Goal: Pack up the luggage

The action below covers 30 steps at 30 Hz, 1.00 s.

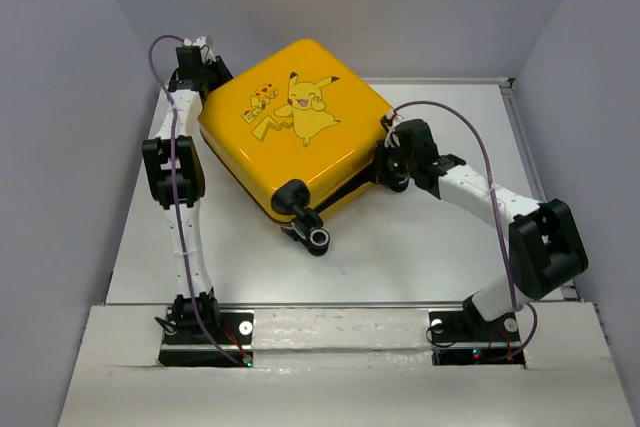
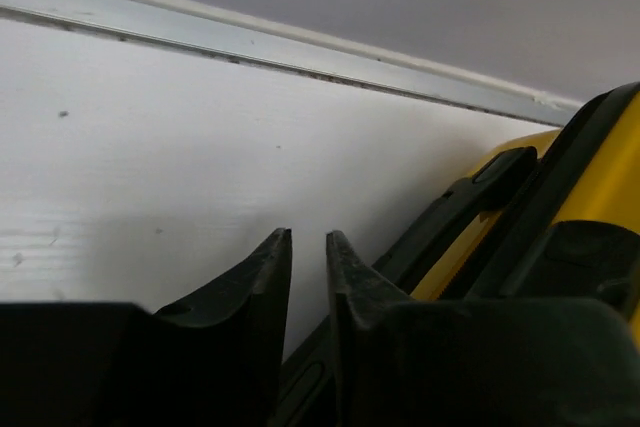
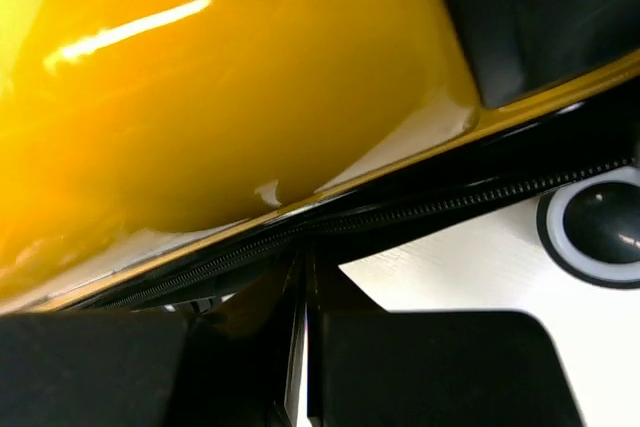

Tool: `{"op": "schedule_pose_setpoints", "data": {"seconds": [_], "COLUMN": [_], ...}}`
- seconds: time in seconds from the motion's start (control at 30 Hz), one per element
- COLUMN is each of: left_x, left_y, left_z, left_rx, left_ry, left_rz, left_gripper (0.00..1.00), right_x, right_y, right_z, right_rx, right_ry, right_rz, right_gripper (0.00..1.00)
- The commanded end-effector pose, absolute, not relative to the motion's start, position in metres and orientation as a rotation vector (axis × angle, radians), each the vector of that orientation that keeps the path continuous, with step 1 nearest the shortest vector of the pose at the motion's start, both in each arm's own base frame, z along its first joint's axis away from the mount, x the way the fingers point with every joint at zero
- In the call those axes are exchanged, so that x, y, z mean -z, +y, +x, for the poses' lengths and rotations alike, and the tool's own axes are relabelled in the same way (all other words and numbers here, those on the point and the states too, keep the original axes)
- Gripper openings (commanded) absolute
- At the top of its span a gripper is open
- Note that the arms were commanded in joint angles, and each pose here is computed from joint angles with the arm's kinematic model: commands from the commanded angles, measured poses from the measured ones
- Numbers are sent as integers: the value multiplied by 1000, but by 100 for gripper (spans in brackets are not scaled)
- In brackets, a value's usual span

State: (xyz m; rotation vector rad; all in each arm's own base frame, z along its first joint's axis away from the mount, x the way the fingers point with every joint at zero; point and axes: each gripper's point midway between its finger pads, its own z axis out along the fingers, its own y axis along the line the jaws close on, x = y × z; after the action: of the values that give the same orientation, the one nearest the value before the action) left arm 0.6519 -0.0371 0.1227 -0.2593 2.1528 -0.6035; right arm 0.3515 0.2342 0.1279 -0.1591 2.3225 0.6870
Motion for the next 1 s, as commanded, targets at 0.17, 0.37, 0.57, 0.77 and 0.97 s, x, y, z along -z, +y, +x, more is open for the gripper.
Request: {"op": "schedule_pose_setpoints", "data": {"seconds": [0.17, 0.37, 0.57, 0.77, 0.97], "left_x": [-123, -64, -66, -74, -107], "left_y": [-109, -118, -161, -194, -192], "left_z": [536, 443, 363, 296, 264], "left_rx": [795, 690, 677, 674, 718], "left_ry": [2029, 2144, 2143, 2133, 2019], "left_rz": [-384, -507, -409, -308, -350], "left_gripper": [20, 16, 15, 15, 15], "right_x": [-177, -204, -271, -301, -317], "right_y": [259, 298, 359, 389, 382], "right_z": [426, 450, 468, 483, 479], "right_rx": [-704, -853, -1207, -1443, -1392], "right_ry": [2123, 2095, 1984, 1974, 1959], "right_rz": [-206, -336, -513, -467, -451], "right_gripper": [7, 7, 28, 64, 81]}}
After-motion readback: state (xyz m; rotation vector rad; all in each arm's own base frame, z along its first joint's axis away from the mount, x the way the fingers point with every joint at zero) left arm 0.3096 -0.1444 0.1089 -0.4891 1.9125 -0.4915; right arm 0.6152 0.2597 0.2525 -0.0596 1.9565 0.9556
